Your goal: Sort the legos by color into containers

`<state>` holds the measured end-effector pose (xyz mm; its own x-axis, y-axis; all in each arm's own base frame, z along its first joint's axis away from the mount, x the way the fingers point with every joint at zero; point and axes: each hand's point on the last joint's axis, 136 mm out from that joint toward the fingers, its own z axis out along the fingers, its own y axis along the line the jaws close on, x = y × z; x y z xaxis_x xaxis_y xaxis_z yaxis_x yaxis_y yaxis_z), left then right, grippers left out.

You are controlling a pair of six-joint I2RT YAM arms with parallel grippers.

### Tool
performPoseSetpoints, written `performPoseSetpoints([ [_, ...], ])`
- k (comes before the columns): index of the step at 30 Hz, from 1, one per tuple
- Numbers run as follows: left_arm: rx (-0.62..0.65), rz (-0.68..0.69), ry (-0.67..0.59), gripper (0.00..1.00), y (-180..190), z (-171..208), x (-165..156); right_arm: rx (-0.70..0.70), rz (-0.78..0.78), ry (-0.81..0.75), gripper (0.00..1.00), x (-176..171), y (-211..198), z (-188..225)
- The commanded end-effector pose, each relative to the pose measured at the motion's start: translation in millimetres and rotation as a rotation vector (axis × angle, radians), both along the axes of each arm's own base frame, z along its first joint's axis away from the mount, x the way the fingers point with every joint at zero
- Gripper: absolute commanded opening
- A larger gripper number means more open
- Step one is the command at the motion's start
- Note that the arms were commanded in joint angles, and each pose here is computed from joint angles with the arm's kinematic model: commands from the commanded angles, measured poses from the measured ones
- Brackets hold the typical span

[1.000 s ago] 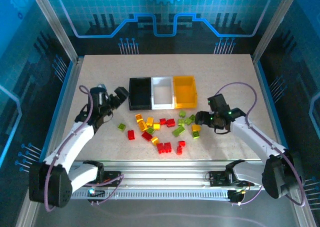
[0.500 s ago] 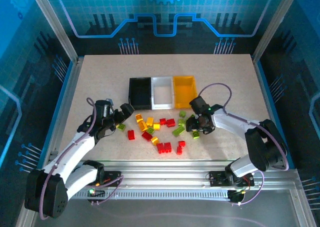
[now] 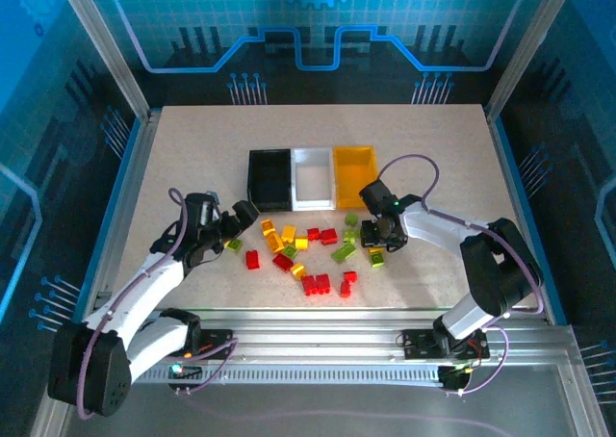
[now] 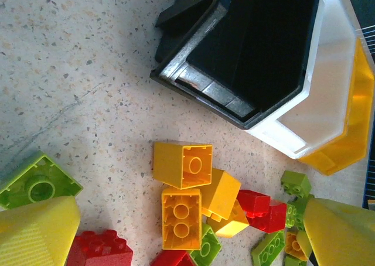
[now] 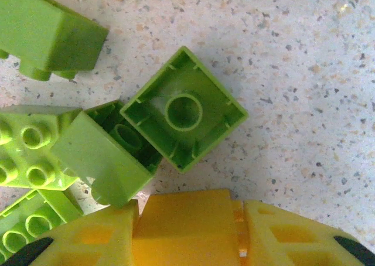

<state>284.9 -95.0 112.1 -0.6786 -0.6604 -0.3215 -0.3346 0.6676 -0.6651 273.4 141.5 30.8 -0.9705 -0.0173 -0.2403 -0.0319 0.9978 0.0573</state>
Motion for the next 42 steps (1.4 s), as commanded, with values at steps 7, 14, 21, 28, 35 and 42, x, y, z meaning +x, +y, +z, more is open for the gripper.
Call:
performPoseSetpoints([
  [7,0.010,-0.011,0.033,0.99,0,-4,-8,0.061,0.050,-0.134,0.35,5,11,68],
  [14,0.030,0.024,0.069,0.99,9,-7,-25,0.161,0.232,-0.245,0.36,52,103,126],
  [21,0.083,0.065,0.148,0.96,23,-16,-44,0.110,0.247,-0.287,0.37,130,161,107],
  [28,0.170,0.127,0.240,0.89,42,-37,-58,0.060,0.203,-0.279,0.41,174,178,84],
  [35,0.149,0.102,0.268,0.84,33,-55,-47,0.087,0.176,-0.274,0.66,184,180,86],
  [42,0.147,0.073,0.265,0.76,26,-64,-30,0.171,0.183,-0.348,0.68,167,179,134],
])
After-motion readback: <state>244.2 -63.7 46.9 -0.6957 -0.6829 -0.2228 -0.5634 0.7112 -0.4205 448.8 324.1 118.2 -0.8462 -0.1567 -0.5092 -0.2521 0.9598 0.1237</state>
